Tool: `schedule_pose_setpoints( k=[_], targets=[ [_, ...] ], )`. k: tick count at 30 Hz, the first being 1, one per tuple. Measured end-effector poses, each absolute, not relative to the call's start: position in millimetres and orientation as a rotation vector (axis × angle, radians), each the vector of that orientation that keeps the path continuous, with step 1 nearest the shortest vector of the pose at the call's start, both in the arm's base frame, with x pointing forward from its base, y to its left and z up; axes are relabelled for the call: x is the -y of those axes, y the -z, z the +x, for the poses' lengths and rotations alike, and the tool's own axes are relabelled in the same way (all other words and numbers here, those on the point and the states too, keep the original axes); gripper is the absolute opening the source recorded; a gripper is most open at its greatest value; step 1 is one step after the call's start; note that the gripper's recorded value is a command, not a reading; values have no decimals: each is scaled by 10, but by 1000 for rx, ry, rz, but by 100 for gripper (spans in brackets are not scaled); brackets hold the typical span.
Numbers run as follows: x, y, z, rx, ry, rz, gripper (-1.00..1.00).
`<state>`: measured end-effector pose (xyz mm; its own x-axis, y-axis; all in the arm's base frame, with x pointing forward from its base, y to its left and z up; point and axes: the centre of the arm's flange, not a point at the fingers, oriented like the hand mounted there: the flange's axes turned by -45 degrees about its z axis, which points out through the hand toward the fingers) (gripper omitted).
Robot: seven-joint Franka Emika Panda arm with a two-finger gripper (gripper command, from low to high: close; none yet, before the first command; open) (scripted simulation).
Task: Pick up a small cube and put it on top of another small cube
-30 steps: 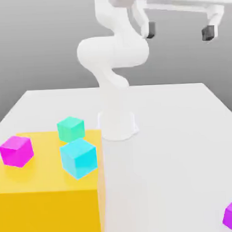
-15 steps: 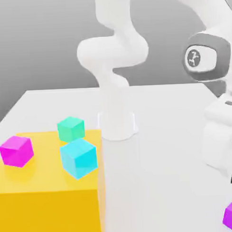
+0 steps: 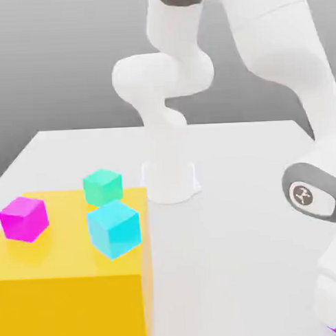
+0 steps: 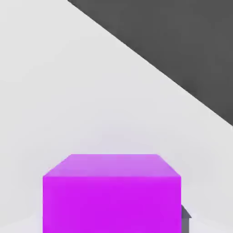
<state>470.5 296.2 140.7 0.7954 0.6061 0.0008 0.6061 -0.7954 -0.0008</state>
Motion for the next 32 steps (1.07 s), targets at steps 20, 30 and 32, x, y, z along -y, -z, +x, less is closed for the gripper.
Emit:
schedule_pose_setpoints(
  k=[20,30,32],
  targets=[
    [1255,-4167,5167,-1140,61,-2914,-100],
    [2171,-4015,4479,-1711,2,-2629,100],
    [2171,-4015,4479,-1711,2,-2629,100]
  ],
)
